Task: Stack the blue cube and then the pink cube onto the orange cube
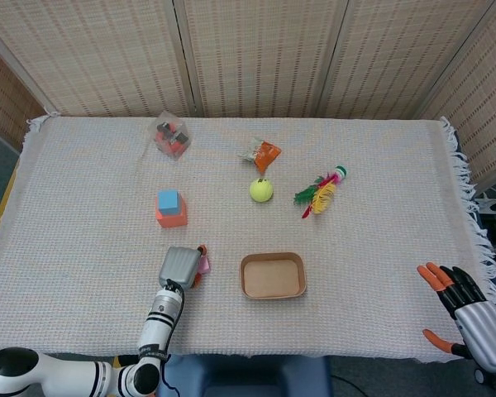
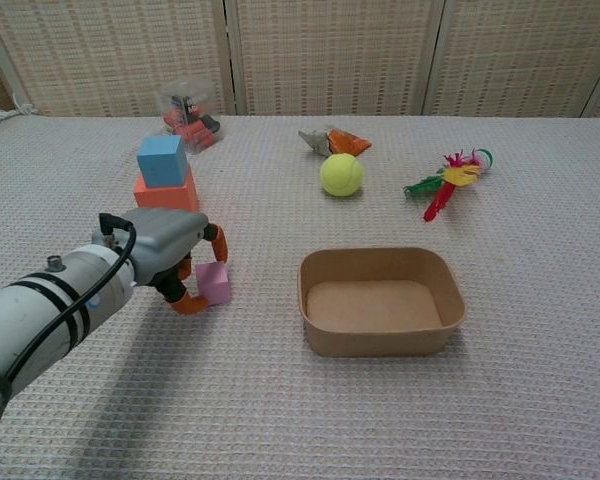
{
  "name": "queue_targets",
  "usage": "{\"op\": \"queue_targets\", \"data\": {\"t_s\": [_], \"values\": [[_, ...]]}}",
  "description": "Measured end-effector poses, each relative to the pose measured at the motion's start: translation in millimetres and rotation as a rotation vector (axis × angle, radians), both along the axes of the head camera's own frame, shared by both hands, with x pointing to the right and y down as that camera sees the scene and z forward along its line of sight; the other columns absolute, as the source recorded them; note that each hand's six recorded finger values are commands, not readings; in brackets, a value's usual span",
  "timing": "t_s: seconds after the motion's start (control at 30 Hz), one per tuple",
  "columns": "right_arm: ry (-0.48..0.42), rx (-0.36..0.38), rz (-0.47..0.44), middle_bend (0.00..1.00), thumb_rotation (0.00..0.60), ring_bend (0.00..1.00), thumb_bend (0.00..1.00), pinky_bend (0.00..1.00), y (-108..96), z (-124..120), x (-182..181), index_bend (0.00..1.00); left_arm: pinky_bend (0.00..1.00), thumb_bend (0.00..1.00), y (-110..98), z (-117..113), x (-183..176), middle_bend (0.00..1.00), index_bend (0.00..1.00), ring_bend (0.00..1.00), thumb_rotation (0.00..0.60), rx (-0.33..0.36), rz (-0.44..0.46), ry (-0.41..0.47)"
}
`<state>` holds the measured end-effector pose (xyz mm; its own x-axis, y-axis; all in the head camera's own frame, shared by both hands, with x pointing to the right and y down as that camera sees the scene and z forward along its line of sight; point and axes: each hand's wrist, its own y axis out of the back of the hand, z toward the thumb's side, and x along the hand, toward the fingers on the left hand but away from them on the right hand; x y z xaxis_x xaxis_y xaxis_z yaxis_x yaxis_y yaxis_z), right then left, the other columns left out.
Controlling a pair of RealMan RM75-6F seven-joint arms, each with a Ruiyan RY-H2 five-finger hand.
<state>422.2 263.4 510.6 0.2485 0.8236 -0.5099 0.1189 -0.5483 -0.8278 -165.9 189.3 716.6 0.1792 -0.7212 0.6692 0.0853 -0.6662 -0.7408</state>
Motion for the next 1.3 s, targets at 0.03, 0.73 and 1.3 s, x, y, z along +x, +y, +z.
{"op": "queue_targets", "data": {"t_s": [0.03,0.73,1.3], "values": [[0.001,-0.001,-0.001,0.00,0.600,0.00,0.10,0.00,0.0,0.3,-0.3,0.00,1.00,0.29,-0.6,-0.4,-0.2,1.00,0.38,1.00,0.600,0.009,0.004,-0.003],[0.014,-0.002,0.006,0.00,0.600,0.00,0.10,0.00,-1.3,3.6,-0.8,0.00,1.00,0.30,-13.2,-39.4,-15.6,1.00,0.53,1.00,0.600,0.091,0.034,0.044],[0.031,-0.003,0.023,0.00,0.600,0.00,0.10,0.00,-5.4,8.7,0.4,0.00,1.00,0.31,-97.8,-99.4,-45.9,1.00,0.54,1.00,0.600,0.243,-0.047,0.051]]}}
